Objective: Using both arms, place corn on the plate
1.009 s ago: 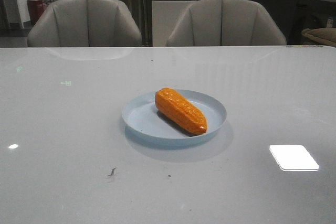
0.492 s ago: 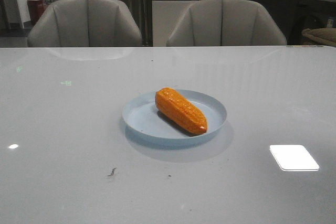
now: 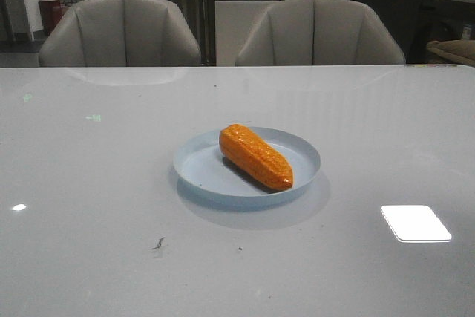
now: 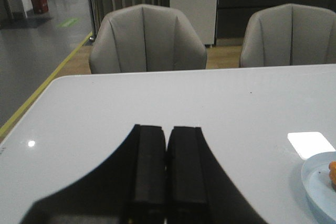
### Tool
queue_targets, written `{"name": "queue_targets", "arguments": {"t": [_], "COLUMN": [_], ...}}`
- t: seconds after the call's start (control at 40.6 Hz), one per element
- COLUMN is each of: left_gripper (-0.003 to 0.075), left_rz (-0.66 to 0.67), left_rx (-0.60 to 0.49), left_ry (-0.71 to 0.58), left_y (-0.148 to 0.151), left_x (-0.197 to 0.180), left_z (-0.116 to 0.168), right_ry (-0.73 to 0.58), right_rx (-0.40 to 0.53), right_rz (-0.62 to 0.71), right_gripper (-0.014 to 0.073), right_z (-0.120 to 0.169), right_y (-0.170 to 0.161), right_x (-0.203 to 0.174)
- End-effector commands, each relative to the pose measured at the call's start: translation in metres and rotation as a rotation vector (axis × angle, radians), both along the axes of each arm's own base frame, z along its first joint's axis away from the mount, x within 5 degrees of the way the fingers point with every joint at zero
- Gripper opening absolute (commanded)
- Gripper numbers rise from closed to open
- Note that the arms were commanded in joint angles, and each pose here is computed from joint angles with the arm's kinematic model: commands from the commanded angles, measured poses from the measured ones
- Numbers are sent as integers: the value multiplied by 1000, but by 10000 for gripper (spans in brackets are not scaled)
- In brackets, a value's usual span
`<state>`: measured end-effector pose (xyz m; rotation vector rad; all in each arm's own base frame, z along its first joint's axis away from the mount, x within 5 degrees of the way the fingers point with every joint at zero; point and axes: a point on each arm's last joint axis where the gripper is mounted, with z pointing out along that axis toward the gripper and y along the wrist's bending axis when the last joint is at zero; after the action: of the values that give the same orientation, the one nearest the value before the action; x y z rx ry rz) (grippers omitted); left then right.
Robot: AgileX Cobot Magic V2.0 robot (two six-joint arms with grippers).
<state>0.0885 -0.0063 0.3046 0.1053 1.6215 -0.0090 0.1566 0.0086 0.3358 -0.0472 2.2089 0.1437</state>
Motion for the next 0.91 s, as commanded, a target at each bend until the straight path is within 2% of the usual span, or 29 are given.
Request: {"name": "queue_targets", "arguments": {"t": [0.0,0.271,0.886], "left_gripper": [94,94,94], "left_rz": [6,6,8], "left_rx": [-15,-22,-14], "left_ry": [-179,-283,-162], "left_y": [2,3,3], "left_x": [-17,-43,-33], "left_z": [10,-8,-100], "right_ry": [-99,-99,-102], "right_rx": [2,2,2], "right_rz": [-16,-16,-17], "right_gripper": [621,621,621], "right_z": [14,14,14], "right_y": [-2,-2,-2], "right_x": [3,3,3]}}
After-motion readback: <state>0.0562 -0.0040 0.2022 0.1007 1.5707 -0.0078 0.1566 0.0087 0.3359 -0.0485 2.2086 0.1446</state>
